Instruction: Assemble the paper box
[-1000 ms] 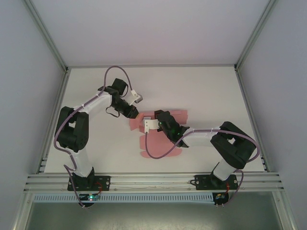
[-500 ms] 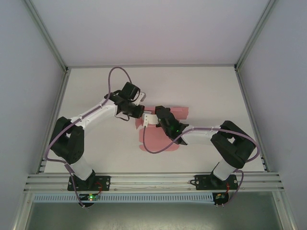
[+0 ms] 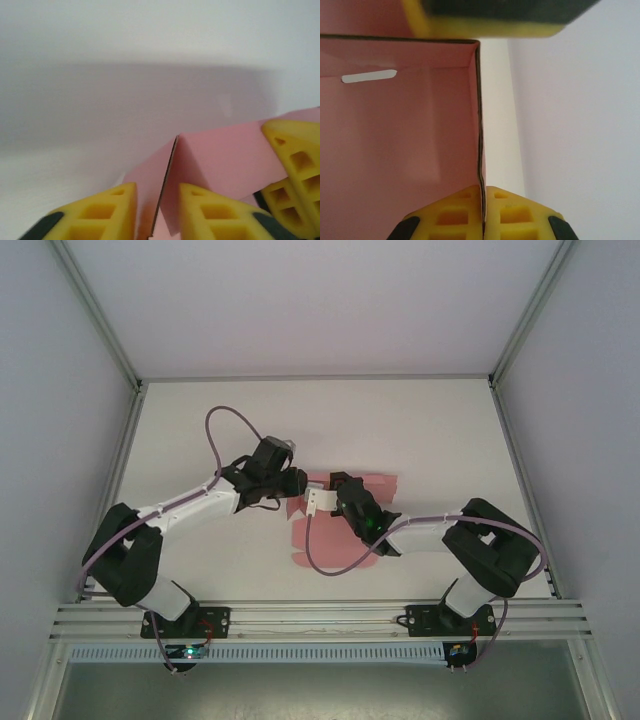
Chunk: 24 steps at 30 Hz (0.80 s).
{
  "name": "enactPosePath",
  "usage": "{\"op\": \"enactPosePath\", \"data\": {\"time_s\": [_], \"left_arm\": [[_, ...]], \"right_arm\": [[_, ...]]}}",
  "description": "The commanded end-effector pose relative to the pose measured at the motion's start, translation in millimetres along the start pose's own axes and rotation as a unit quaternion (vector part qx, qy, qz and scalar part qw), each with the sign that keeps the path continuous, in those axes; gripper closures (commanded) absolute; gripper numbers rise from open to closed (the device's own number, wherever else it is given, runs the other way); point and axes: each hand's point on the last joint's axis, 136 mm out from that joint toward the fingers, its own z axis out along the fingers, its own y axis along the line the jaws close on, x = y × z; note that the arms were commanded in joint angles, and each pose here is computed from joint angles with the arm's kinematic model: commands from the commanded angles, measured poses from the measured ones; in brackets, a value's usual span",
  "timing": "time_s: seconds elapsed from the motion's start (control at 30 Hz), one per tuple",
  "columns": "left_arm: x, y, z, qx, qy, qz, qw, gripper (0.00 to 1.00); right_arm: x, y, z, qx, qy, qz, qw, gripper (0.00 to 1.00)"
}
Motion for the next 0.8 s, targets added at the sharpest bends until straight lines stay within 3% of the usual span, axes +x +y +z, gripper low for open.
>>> {"op": "enactPosePath", "data": {"time_s": [0.0,0.13,0.2,0.27,0.37,0.4,0.53,0.6,0.7,0.77], "left_arm": [[-8,1,-12,-0.005,-0.051,-0.003,0.999,0.63],[-7,33,-30,-0.083,-0.075,0.01,0.994,0.52],[-14,28,-42,-0.078,-0.091,0.026,0.993,0.32],[-21,26,-58,-0.086,-0.106,0.047,0.989,0.27],[-36,45,-88,-0.145,-0.136,0.049,0.979,0.03],[-40,57,-96,-0.162,-0.139,0.032,0.976,0.0],[-34,118,-94,-0.192,-0.119,-0.044,0.973,0.0],[-28,125,-79,-0.179,-0.108,-0.013,0.978,0.0],[-24,97,-54,-0.082,-0.097,0.05,0.991,0.11],[-17,63,-45,0.019,-0.081,0.095,0.992,0.21]], "right_arm": [[-5,8,-6,0.001,-0.014,0.012,1.0,1.0],[6,10,-7,0.002,0.003,-0.009,1.0,1.0],[7,9,-8,0.001,0.005,-0.014,1.0,1.0],[5,8,-9,-0.004,0.002,-0.011,1.0,1.0],[3,9,-9,-0.008,-0.006,-0.007,1.0,1.0],[3,9,-9,-0.009,-0.007,-0.006,1.0,1.0],[5,11,-8,-0.009,-0.002,-0.012,1.0,1.0],[5,12,-8,-0.012,-0.002,-0.011,1.0,1.0],[3,13,-8,-0.015,-0.005,-0.01,1.0,1.0],[4,13,-8,-0.013,-0.005,-0.008,1.0,1.0]]}}
